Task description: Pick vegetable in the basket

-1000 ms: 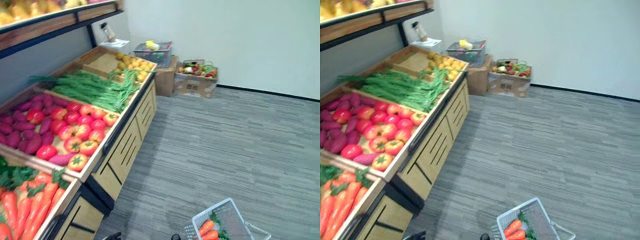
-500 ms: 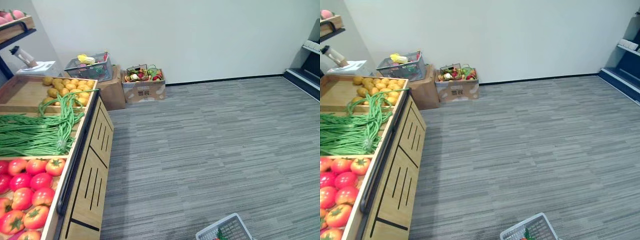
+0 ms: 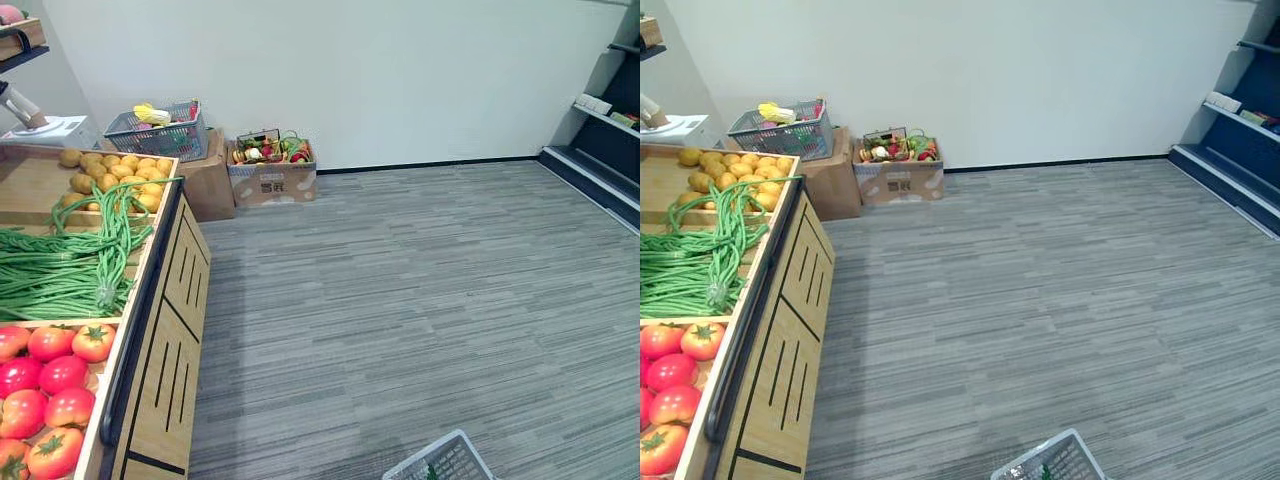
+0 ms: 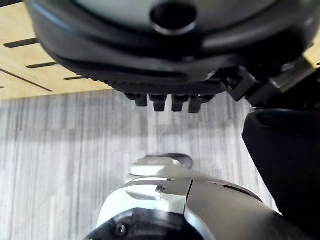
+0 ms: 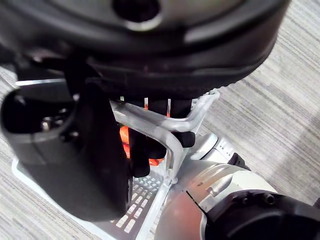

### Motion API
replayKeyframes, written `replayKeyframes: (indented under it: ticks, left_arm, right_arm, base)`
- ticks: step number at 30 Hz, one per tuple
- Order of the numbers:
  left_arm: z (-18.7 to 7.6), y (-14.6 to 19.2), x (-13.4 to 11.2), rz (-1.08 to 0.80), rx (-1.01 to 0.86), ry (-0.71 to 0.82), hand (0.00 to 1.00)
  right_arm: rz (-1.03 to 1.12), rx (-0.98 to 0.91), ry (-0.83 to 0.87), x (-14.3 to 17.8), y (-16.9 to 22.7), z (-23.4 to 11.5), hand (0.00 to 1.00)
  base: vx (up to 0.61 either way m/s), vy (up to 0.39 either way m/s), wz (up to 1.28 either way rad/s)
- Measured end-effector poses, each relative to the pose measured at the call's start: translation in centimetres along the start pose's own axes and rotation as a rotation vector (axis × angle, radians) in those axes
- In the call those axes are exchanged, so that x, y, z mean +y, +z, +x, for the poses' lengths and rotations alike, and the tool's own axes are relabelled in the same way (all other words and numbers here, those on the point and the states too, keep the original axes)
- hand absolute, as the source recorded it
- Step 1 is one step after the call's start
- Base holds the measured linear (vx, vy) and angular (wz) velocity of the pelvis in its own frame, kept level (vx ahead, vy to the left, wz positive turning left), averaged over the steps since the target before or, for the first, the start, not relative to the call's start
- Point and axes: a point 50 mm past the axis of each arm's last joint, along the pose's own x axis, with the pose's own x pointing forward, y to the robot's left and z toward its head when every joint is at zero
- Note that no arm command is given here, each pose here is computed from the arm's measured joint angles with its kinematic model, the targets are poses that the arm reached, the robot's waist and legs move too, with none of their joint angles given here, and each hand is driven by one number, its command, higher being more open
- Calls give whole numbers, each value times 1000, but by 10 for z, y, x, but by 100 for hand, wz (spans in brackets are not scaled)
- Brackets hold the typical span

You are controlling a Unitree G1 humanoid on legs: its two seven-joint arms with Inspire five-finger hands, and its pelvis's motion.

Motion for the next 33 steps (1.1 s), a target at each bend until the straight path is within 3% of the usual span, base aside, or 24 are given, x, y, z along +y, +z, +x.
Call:
replayKeyframes:
  ticks: [12,25,33]
  left_arm:
    - [0,-4,1,12,20,14,100]
    - [1,-4,-4,-4,-42,-35,100]
    - [0,-6,2,-37,-37,-40,100]
  right_arm:
    - [-50,9,-26,2,0,0,0]
    - [78,-31,-35,0,6,0,0]
    - [156,-1,-44,-2,-13,-1,0]
  base:
    - [-9,-1,1]
    - [-34,-9,0]
    - [90,-174,11]
